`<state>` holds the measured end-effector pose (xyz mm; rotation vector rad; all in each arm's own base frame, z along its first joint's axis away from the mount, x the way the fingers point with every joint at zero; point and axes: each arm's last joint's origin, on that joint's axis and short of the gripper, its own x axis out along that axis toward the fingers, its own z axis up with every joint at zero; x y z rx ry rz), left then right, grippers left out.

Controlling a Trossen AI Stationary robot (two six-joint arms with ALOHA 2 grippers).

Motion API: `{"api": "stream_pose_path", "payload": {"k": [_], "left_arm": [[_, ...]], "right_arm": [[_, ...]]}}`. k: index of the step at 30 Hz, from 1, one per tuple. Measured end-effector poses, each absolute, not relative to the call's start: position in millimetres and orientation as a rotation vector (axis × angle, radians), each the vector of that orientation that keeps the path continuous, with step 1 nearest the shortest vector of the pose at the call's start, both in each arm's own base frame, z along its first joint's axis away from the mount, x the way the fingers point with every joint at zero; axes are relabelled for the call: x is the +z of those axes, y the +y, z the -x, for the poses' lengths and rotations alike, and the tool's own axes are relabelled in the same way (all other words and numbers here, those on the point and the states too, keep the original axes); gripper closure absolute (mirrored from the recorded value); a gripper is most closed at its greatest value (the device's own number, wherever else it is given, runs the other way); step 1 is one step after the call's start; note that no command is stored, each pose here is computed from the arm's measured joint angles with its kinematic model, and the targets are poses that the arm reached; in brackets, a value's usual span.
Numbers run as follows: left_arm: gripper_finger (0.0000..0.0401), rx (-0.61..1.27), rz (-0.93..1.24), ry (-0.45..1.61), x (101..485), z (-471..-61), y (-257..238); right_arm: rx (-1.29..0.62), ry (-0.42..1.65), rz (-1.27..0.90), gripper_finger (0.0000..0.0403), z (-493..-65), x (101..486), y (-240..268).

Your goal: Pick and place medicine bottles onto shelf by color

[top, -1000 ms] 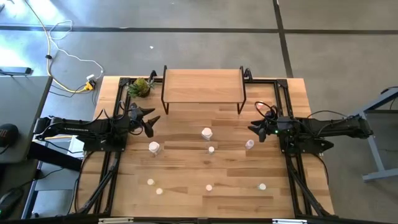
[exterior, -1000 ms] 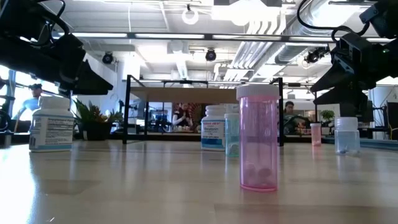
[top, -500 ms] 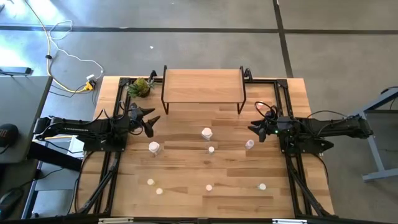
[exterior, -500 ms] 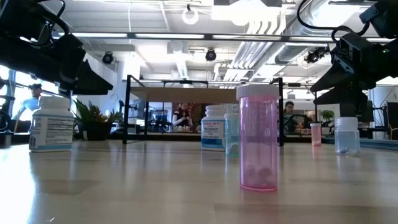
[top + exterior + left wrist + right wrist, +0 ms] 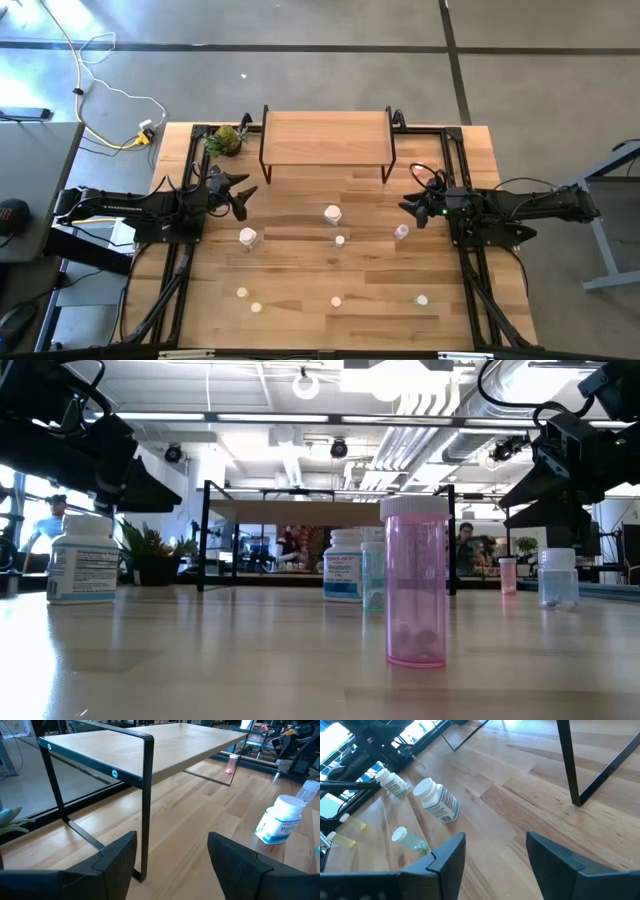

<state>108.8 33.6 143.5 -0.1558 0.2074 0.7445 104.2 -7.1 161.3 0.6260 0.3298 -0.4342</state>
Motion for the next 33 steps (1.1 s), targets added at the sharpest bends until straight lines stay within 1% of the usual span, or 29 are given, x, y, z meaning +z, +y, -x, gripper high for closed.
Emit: {"api": "stream_pose_path", "payload": {"k": [19,33], "left_arm": [[0.0167,0.745,0.156,0.207,143.5,-108.8,33.6],[0.0167,0.745,0.156,0.207,143.4,-108.8,33.6]], "right_arm": [[-0.434,0.330,-0.625,0.0203,-104.2,161.3,-7.1],[-0.441,0.331,-0.584,0.0203,-104.1,161.5,-7.6]]}}
